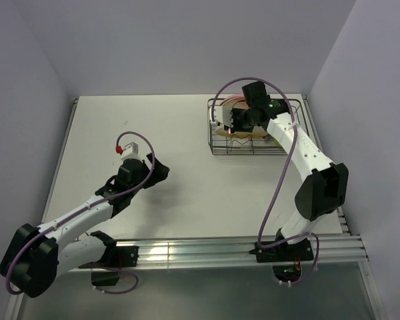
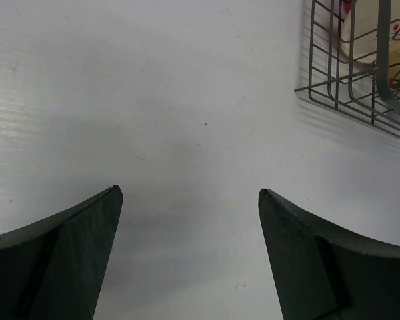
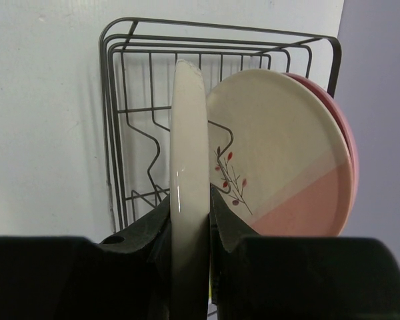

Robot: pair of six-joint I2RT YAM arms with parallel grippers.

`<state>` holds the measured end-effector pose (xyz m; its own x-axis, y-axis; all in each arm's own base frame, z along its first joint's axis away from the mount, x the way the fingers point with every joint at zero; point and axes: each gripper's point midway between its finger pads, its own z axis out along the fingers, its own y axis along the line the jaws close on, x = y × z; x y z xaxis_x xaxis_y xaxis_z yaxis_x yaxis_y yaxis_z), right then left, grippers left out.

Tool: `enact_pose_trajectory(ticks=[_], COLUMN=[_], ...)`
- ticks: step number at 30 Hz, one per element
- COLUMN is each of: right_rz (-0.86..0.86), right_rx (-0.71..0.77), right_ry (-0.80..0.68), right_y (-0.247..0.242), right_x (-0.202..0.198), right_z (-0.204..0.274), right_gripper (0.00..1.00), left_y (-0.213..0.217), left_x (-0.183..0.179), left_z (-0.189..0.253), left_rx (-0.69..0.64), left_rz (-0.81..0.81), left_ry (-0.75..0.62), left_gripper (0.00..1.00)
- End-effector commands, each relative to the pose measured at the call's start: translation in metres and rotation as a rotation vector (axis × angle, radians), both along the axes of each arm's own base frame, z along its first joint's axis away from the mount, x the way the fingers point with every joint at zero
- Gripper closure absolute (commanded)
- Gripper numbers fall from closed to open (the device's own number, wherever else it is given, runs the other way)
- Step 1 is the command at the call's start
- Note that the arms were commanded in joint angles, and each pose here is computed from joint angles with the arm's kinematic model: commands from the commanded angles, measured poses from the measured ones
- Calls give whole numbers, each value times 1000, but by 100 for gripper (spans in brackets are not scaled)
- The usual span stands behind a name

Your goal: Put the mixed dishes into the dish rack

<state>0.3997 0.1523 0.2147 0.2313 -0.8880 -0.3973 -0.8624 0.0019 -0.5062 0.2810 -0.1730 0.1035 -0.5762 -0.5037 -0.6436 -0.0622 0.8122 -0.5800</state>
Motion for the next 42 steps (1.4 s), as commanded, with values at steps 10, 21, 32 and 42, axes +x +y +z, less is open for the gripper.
enact_pose_trajectory(ticks=[10,21,32,42], right_rz=[36,-13,-27,-68], right_rx=[90,151,204,256], right_ry=[-106,-106,-76,-78], right_y=[11,12,15,15], right_x=[42,69,88,104], right_z=[28,25,6,-1], right_gripper=[100,100,94,65], left_y=[1,0,1,-2], left_x=[9,10,12,15], left_z=[8,-2,-7,-13], left_rx=[-9,-2,12,19], left_rz=[21,19,24,17], left_ry=[-45,-42,-35,-24], left_gripper=[11,12,13,14])
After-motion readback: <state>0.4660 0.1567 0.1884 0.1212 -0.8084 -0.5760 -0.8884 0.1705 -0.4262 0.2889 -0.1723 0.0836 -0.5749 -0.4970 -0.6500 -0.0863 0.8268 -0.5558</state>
